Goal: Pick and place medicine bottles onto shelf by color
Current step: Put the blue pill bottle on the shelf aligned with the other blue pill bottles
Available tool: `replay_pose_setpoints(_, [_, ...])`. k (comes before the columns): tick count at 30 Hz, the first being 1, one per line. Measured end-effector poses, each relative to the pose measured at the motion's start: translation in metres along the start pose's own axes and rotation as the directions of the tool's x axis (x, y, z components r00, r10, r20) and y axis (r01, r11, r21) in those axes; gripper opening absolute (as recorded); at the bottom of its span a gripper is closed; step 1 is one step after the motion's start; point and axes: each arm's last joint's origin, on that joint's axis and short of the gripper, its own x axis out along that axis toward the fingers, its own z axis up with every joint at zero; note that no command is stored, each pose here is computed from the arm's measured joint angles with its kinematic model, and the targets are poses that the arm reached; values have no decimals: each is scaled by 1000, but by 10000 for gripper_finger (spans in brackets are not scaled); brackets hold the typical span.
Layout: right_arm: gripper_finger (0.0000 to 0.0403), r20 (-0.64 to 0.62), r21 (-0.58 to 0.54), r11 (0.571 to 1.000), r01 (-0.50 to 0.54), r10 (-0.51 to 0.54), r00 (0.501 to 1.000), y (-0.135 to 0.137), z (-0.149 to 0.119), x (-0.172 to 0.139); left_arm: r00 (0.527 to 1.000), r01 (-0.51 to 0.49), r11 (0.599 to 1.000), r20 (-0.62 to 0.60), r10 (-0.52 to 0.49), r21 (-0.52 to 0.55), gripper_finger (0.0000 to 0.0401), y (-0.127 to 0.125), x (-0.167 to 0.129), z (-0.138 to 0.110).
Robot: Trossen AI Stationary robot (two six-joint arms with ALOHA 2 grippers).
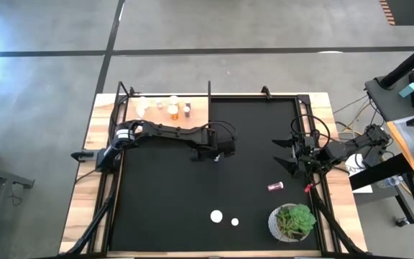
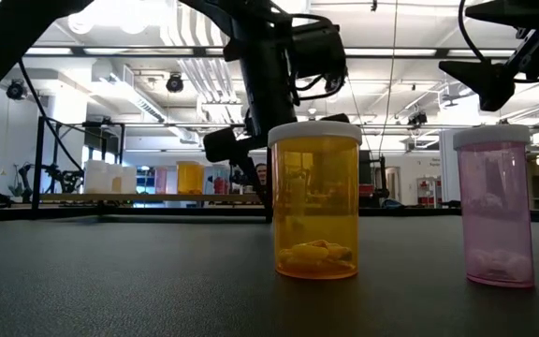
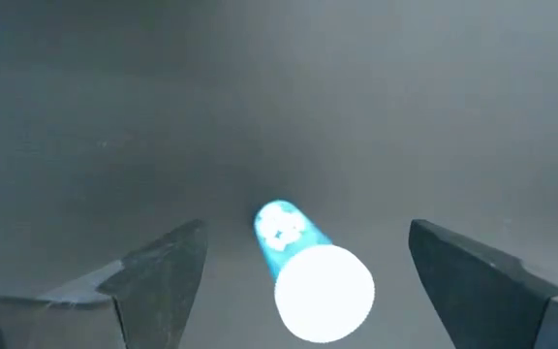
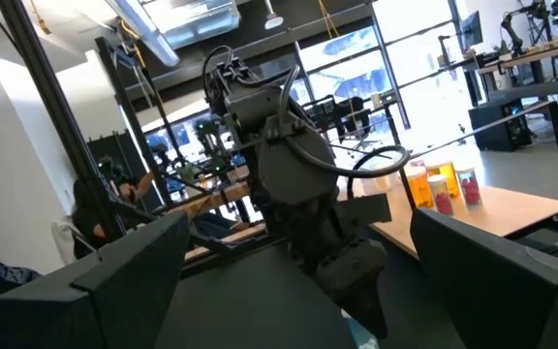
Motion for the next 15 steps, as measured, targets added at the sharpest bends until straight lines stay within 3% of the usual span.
replay_pose_setpoints(7, [384, 0, 0, 1000, 0, 0, 1000, 0, 0, 0, 1000, -10, 998, -7, 9, -65, 334, 1, 0, -2])
replay_pose_setpoints(15, [384, 0, 0, 1000, 0, 0, 1000, 0, 0, 0, 1000, -27, 998, -8, 26, -60, 274, 4, 2, -3])
